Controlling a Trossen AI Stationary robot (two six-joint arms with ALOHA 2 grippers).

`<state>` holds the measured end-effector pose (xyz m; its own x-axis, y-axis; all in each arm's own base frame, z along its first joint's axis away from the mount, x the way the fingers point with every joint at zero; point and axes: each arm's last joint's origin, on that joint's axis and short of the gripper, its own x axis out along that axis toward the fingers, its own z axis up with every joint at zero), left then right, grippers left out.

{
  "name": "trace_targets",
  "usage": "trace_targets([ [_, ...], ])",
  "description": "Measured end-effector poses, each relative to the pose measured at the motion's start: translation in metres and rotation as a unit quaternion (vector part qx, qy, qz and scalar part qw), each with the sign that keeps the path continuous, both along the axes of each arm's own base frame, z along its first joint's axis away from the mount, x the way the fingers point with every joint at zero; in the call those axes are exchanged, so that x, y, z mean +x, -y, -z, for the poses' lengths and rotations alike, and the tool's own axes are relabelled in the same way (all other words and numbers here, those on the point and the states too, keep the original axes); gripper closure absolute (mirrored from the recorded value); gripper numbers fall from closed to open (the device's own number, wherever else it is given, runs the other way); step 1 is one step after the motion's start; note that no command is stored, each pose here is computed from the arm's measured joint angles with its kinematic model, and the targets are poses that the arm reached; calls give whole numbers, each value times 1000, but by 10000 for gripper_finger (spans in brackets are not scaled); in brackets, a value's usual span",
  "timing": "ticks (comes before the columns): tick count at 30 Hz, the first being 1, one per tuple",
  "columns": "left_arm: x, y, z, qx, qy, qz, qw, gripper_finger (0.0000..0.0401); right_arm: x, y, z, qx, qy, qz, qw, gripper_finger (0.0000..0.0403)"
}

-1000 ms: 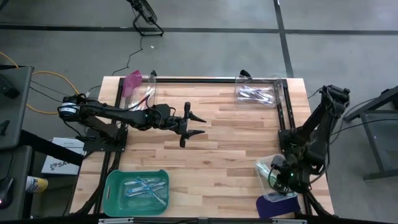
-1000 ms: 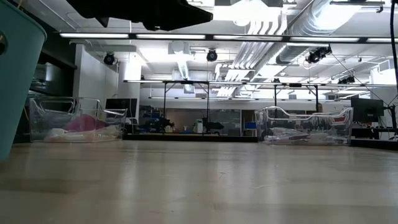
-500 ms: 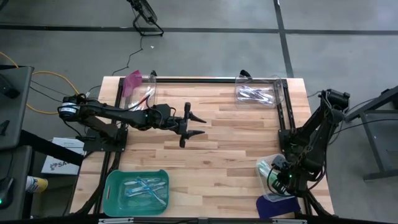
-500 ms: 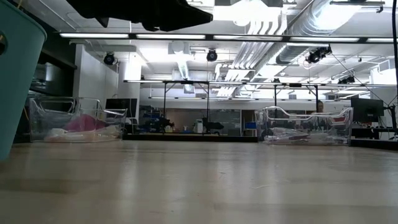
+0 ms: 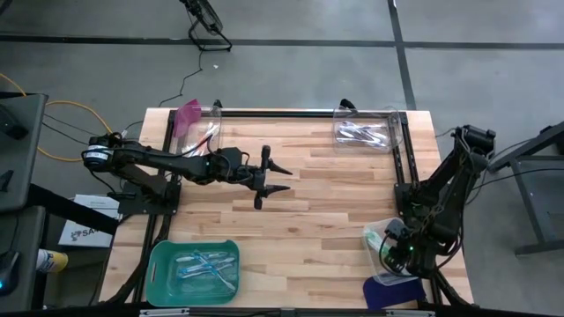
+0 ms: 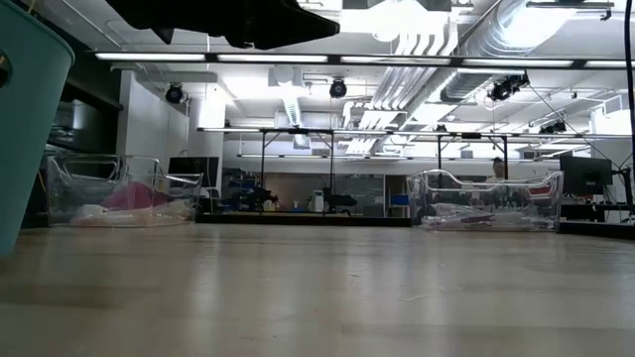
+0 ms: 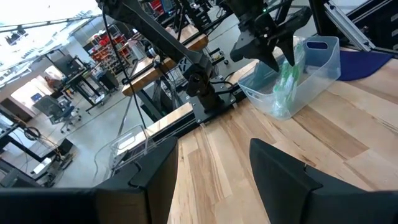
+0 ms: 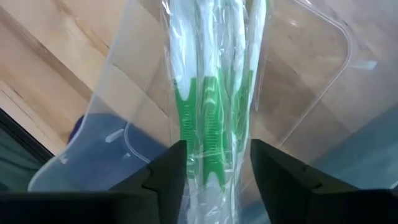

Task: Pick & Place Toothbrushes
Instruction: Return to Home Position

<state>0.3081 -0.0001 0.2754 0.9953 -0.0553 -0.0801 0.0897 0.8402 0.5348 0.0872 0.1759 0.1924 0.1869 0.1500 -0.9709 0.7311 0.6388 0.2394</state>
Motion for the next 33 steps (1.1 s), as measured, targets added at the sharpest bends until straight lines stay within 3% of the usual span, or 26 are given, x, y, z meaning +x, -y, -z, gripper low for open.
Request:
trace_targets([
  [7,0,0,0,-9,-1,-1,1000,208,0,3,-5,9,21,18,1000,217],
  [18,-7,0,-4,-16,-22,-11,1000,208,-7,20,-26,39,54,16,998,252],
  [26,-9,-3,-5,17,-24,-42,999,208,-17,58,-44,-75,172,-48,981,281],
  [33,-17,-19,-15,65,-10,-139,988,208,-27,95,-59,-201,279,-110,933,298],
])
